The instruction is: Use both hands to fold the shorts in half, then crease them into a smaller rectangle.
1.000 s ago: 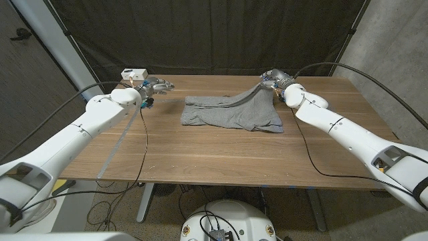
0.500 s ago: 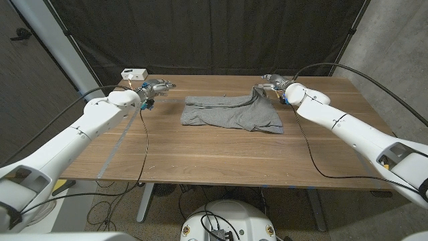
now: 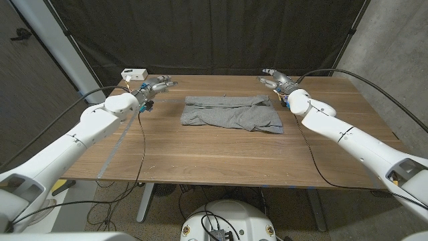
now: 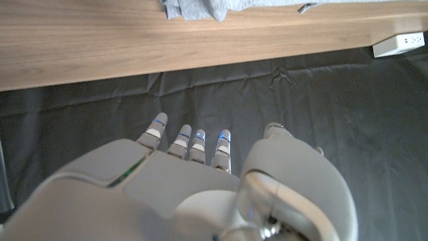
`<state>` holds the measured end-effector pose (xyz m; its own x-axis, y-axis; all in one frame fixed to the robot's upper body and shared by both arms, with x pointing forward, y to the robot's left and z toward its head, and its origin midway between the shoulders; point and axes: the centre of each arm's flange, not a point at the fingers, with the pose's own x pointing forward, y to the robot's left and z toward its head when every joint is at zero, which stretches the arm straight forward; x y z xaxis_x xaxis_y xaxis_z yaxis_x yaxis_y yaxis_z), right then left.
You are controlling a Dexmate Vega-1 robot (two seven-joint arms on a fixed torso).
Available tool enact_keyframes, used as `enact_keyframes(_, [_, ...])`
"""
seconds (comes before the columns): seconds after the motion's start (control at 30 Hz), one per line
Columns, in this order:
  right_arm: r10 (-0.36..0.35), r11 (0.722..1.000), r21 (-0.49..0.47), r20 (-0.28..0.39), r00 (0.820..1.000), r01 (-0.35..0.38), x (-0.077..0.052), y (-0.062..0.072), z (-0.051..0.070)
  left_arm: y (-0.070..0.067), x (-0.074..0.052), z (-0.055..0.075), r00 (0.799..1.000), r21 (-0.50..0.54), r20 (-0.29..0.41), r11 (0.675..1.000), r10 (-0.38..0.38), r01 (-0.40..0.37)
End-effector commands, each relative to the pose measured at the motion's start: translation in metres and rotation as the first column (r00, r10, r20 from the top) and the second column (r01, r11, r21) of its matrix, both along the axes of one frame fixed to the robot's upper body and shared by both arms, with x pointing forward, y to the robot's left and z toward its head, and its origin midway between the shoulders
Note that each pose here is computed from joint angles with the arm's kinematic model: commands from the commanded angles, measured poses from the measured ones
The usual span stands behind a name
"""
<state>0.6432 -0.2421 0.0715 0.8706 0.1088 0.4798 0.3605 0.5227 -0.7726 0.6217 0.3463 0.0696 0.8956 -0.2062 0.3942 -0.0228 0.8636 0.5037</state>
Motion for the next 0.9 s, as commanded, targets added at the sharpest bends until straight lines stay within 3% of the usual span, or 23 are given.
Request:
enact_keyframes(0.03, [-0.062, 0.998, -0.009, 0.127, 0.990, 0.063, -0.027, 0.006, -0.020, -0.006, -0.019, -0.005, 0.997, 0.102, 0.071, 0.995, -0.011, 0.004])
enact_keyframes(0.07, [-0.046, 0.999, -0.015, 0.113, 0.993, 0.048, -0.029, 0.006, -0.023, -0.006, -0.021, -0.005, 0.997, 0.112, 0.075, 0.994, -0.008, 0.000])
enact_keyframes(0.17, [-0.074, 0.996, -0.038, 0.153, 0.985, 0.081, -0.038, 0.011, -0.031, -0.006, -0.028, -0.008, 0.995, 0.149, 0.102, 0.989, 0.003, -0.018])
enact_keyframes(0.57, [-0.089, 0.991, -0.090, 0.156, 0.984, 0.104, -0.054, 0.022, -0.052, -0.014, -0.050, -0.013, 0.978, 0.285, 0.201, 0.952, 0.056, -0.113])
enact_keyframes(0.9, [-0.099, 0.984, -0.133, 0.166, 0.981, 0.122, -0.061, 0.030, -0.068, -0.019, -0.056, -0.015, 0.970, 0.377, 0.234, 0.914, 0.059, -0.147])
